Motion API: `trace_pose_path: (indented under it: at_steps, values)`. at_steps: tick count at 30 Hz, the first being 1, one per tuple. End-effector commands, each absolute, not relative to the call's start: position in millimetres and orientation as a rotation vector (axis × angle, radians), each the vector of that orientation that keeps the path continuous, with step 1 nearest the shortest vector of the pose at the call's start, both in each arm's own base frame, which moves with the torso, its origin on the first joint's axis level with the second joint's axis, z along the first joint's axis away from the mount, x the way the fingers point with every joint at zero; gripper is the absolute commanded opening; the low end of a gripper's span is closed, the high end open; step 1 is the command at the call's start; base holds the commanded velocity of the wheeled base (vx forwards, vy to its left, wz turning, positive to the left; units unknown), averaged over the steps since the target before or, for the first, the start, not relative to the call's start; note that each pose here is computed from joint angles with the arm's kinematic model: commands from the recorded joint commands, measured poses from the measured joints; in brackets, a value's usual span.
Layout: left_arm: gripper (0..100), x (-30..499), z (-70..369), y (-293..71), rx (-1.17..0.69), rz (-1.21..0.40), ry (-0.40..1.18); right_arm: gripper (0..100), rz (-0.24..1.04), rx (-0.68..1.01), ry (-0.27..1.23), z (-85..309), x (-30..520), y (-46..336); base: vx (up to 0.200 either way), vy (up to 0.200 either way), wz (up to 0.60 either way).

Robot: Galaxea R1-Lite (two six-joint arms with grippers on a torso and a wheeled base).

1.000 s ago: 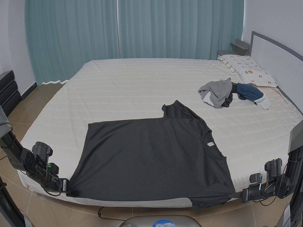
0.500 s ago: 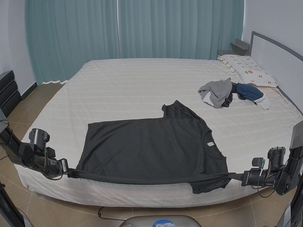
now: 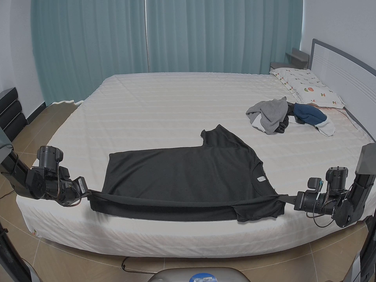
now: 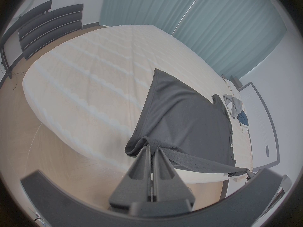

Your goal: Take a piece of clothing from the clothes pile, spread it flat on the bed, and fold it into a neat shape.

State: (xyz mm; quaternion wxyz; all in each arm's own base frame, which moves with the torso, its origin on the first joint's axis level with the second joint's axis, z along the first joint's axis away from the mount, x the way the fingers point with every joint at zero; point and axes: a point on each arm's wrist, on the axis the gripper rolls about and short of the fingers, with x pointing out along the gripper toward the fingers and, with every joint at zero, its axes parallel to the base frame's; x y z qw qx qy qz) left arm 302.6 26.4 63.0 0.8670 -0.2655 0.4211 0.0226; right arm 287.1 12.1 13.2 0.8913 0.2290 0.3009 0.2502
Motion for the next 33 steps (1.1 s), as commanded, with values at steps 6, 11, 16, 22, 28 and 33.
trace_pose_path:
  at_steps: [6,11,16,22,28,33]
  values:
    - [0,331.6,44.9,25.0,-0.552,0.042,0.903,0,0.526,0.481,0.636,8.0,321.3,15.6,0.000,0.000,0.00]
    - [0,343.6,36.5,24.0,-0.552,0.042,0.923,0,0.521,0.487,0.654,6.0,331.9,15.7,0.000,0.000,0.00]
    - [0,350.6,33.4,24.6,-0.553,0.045,0.935,0,0.515,0.496,0.659,3.2,339.4,15.7,0.000,0.000,0.00]
    - [0,359.3,21.5,25.4,-0.538,0.073,0.948,0,0.488,0.518,0.655,0.8,350.9,16.0,0.000,0.000,0.00]
    - [0,367.9,13.5,25.1,-0.537,0.075,0.954,0,0.487,0.520,0.671,-6.9,355.8,17.6,0.000,0.000,0.00]
    - [0,372.7,11.6,24.9,-0.555,0.084,0.948,0,0.488,0.520,0.675,-11.6,359.2,18.2,0.000,0.000,0.00]
